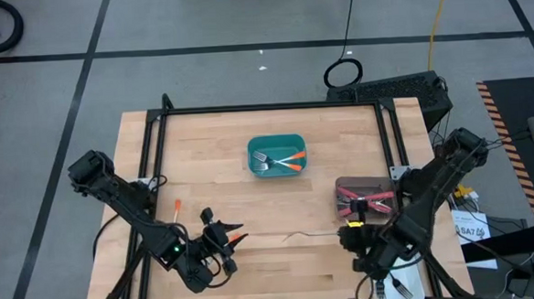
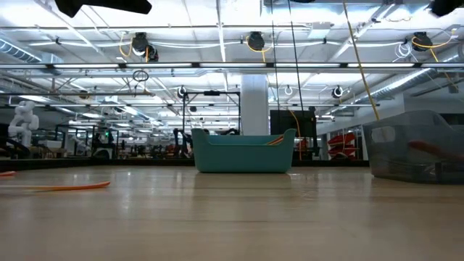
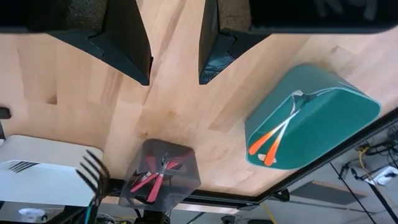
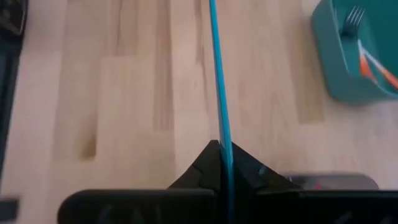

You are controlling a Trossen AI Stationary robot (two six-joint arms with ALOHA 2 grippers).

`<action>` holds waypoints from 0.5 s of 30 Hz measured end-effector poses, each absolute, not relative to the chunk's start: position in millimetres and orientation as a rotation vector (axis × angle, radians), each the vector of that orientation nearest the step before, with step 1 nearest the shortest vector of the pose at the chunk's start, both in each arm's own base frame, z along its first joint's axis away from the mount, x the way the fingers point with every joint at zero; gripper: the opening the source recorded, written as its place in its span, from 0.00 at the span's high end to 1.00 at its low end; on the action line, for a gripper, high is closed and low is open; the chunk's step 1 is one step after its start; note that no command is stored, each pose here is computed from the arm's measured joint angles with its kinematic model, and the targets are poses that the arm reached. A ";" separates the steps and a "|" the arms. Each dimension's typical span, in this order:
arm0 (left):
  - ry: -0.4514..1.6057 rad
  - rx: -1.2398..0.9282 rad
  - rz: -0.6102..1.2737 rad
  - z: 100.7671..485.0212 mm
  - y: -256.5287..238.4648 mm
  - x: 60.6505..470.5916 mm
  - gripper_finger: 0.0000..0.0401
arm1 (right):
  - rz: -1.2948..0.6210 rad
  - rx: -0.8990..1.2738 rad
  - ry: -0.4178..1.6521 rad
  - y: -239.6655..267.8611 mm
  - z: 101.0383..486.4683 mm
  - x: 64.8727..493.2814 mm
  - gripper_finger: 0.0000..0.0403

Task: Sort silverware by color (type)
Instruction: Put the blue fork into the white bin

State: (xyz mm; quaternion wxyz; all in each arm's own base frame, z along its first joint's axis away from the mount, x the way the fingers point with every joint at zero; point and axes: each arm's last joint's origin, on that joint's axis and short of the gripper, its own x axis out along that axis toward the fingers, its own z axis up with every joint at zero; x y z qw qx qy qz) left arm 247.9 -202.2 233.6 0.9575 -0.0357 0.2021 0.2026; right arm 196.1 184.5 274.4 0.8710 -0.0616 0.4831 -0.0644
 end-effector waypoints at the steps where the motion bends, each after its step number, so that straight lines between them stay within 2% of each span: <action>1: 0.413 -0.076 0.408 233.5 -202.3 247.9 0.67 | -0.132 -0.124 1.029 185.5 278.8 193.1 1.00; 15: 0.420 -0.081 0.410 233.3 -200.1 249.9 0.67 | -0.077 -0.089 1.349 186.9 328.6 152.9 1.00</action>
